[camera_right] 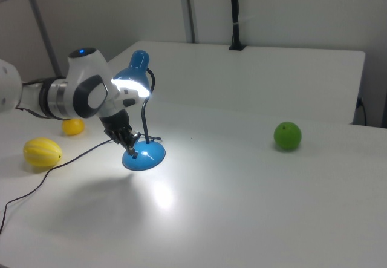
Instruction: Turn on desk lamp
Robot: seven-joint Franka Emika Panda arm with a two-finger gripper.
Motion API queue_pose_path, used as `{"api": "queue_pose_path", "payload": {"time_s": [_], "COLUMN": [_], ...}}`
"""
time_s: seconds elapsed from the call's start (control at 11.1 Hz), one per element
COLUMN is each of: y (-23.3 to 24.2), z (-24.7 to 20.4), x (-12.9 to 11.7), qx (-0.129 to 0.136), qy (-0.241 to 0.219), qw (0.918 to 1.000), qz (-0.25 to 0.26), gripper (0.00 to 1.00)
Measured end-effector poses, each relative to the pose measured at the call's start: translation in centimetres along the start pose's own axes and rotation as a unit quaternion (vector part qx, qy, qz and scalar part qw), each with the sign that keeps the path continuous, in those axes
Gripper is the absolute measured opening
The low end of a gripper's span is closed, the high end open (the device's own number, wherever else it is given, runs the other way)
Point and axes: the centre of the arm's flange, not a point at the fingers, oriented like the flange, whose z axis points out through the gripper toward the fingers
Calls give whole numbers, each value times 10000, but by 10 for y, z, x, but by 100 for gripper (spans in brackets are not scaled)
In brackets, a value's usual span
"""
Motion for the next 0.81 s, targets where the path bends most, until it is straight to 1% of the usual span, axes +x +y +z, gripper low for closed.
{"api": "queue_pose_path", "payload": {"time_s": [0.27,0.45,0.63,0.81], "y": [7,11,16,22], "z": [-43,-79,-122,-172], "x": [-17,-30,-40,-43], "qx": [-156,-231,-259,-303], "qy": [-541,-781,-790,-819], "qw": [9984,9967,9965,9962], "qz": [26,32,63,48], "gripper": [1,1,1,1]}}
